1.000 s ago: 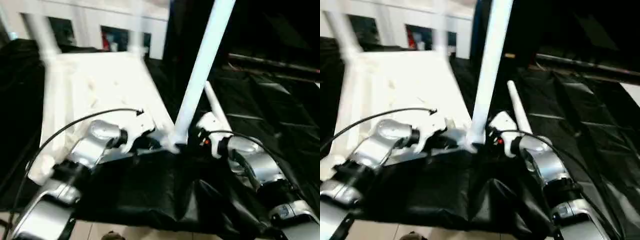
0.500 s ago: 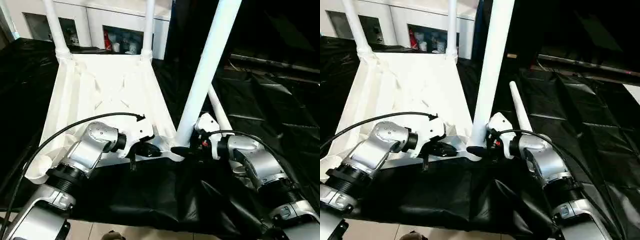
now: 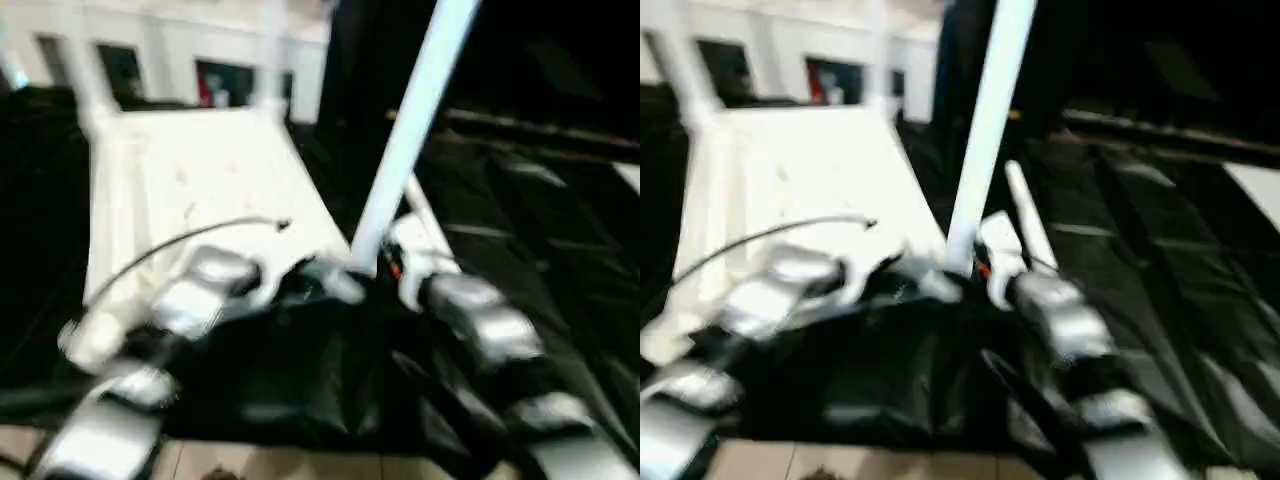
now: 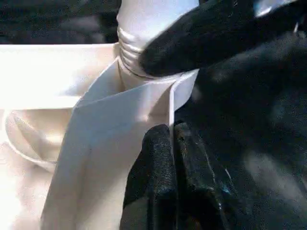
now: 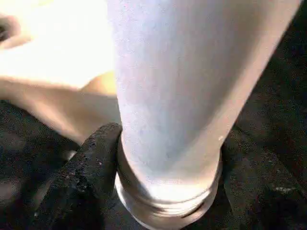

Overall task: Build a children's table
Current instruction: Rotate leg to tighten

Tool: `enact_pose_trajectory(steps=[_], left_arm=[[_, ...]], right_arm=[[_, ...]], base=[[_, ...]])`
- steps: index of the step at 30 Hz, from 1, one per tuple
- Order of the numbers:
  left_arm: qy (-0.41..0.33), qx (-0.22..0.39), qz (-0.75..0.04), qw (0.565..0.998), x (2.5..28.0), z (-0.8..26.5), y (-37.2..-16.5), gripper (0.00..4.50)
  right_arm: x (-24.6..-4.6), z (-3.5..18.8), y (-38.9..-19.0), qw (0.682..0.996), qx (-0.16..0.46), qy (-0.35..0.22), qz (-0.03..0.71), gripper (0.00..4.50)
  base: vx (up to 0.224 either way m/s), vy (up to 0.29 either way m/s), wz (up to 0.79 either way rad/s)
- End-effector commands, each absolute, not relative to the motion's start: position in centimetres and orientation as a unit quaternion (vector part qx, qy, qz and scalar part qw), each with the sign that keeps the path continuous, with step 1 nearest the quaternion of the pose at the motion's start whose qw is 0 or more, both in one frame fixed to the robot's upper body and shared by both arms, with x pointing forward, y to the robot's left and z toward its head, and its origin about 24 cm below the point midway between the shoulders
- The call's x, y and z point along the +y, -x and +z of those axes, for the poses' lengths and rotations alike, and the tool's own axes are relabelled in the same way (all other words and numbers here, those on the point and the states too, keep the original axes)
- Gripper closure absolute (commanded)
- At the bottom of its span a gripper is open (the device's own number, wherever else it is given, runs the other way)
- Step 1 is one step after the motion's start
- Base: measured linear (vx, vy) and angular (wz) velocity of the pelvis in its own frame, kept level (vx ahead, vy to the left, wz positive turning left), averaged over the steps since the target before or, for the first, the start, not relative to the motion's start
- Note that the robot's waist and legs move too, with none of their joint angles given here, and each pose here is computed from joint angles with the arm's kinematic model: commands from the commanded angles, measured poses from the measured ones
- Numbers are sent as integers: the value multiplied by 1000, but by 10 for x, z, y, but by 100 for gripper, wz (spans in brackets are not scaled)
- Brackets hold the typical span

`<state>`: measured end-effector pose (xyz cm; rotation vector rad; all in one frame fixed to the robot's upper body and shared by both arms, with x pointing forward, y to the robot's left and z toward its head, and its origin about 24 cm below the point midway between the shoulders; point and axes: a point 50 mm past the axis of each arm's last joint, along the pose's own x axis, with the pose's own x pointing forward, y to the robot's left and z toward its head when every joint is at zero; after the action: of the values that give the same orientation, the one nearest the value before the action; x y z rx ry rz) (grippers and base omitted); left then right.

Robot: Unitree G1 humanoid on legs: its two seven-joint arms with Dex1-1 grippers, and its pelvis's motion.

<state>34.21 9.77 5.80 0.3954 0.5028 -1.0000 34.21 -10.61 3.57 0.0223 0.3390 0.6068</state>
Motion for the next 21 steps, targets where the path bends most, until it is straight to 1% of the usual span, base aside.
enact_pose_trajectory(steps=[1, 3, 5, 7, 8, 10, 12, 14, 15, 16, 17, 18, 21], left_arm=[[-184, 267, -426, 845, 91, 47, -345, 450], [-186, 268, -420, 847, 81, 47, -347, 450], [-187, 268, -419, 847, 72, 47, -347, 450], [-189, 265, -421, 847, 67, 48, -348, 450], [-189, 265, -421, 847, 67, 48, -348, 450], [-193, 264, -420, 846, 65, 48, -350, 450], [-195, 262, -423, 845, 66, 49, -350, 450], [-198, 260, -435, 839, 73, 49, -350, 450], [-199, 261, -436, 838, 74, 49, -350, 450], [-204, 257, -443, 834, 76, 50, -350, 450], [-204, 257, -443, 834, 76, 50, -350, 450], [-210, 254, -455, 827, 80, 50, -348, 450], [-215, 251, -477, 814, 86, 51, -345, 450]], right_arm=[[-103, 17, -341, 951, 213, -18, 222, 178], [-90, 17, -343, 955, 213, -21, 207, 178], [-75, 19, -343, 954, 203, -27, 217, 178], [-66, 20, -343, 954, 197, -31, 222, 178], [-66, 20, -343, 954, 197, -31, 222, 143], [-64, 24, -345, 955, 189, -40, 224, 108], [-64, 26, -347, 955, 186, -45, 227, 99], [-75, 33, -350, 952, 168, -16, 254, 73], [-77, 34, -351, 952, 165, -11, 258, 65], [-82, 36, -351, 949, 161, -5, 271, 65], [-82, 36, -351, 949, 161, -5, 271, 65], [-91, 39, -349, 942, 156, 4, 296, 65], [-105, 43, -345, 930, 150, 25, 335, 65]], base=[[0, 0, 0], [0, 0, 0], [0, 0, 0], [0, 0, 0], [0, 0, 0], [0, 0, 0], [0, 0, 0], [0, 0, 0], [0, 0, 0], [0, 0, 0], [0, 0, 0], [0, 0, 0], [0, 0, 0]])
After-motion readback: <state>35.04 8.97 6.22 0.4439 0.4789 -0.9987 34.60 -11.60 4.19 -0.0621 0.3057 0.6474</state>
